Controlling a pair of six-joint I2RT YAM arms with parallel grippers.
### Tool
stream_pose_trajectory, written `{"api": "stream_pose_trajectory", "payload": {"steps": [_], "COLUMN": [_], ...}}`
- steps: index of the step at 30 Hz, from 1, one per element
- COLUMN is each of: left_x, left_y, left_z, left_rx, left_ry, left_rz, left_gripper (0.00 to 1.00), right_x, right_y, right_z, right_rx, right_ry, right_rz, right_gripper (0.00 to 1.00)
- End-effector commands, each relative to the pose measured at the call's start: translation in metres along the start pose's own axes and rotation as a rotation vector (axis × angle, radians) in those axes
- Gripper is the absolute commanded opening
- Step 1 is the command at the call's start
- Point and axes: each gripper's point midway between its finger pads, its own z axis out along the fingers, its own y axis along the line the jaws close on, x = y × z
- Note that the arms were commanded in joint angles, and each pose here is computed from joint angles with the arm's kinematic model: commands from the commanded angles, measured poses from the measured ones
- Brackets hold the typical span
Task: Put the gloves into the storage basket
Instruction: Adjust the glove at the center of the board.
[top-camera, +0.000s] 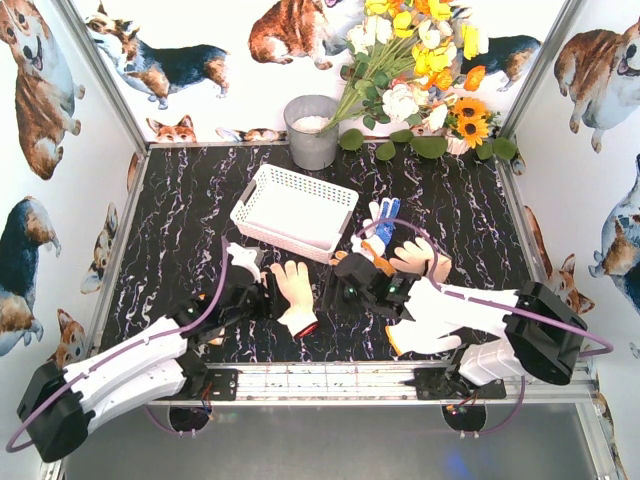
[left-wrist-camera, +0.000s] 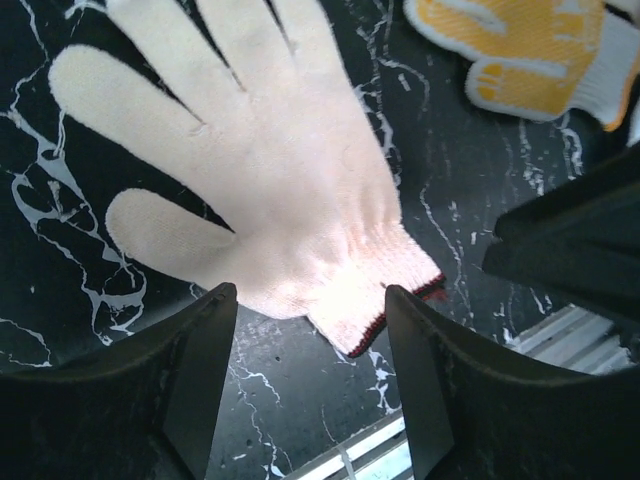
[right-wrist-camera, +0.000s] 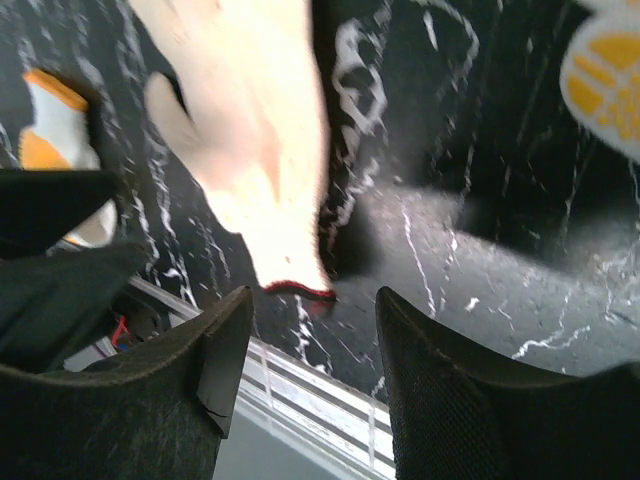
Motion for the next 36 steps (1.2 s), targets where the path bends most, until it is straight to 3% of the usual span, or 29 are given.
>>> {"api": "stream_pose_trajectory", "payload": {"steps": [1, 10, 24, 31, 36], "left_x": [-0.008, -0.01, -0.008, -0.004, 0.007], "left_y": [0.003, 0.006, 0.011, 0.019, 0.027], "left_z": [0.009, 0.022, 0.033, 0.037, 0.041], "left_rx": [-0.037, -0.036, -0.041, -0.061, -0.073], "left_ry": [-0.009, 0.034, 0.054, 0.063, 0.097], "left_rz": [0.003, -0.031, -0.026, -0.014, 0.025], "left_gripper": [0.53, 0.43, 0.39, 0.35, 0.26], "right_x": [0.008, 0.006, -0.003, 0.003, 0.011], "right_y": [0.03, 0.028, 0.009, 0.009, 0.001], "right_z": [0.005, 0.031, 0.054, 0.065, 0.063], "right_rx": [-0.149, -0.154, -0.077, -0.082, -0.082], "right_ry": [0.032, 0.026, 0.022, 0.051, 0.074], "right_rz": [0.084, 0.116, 0.107, 0.123, 0.142], "right_gripper": [0.54, 0.5, 0.41, 0.29, 0.11]}}
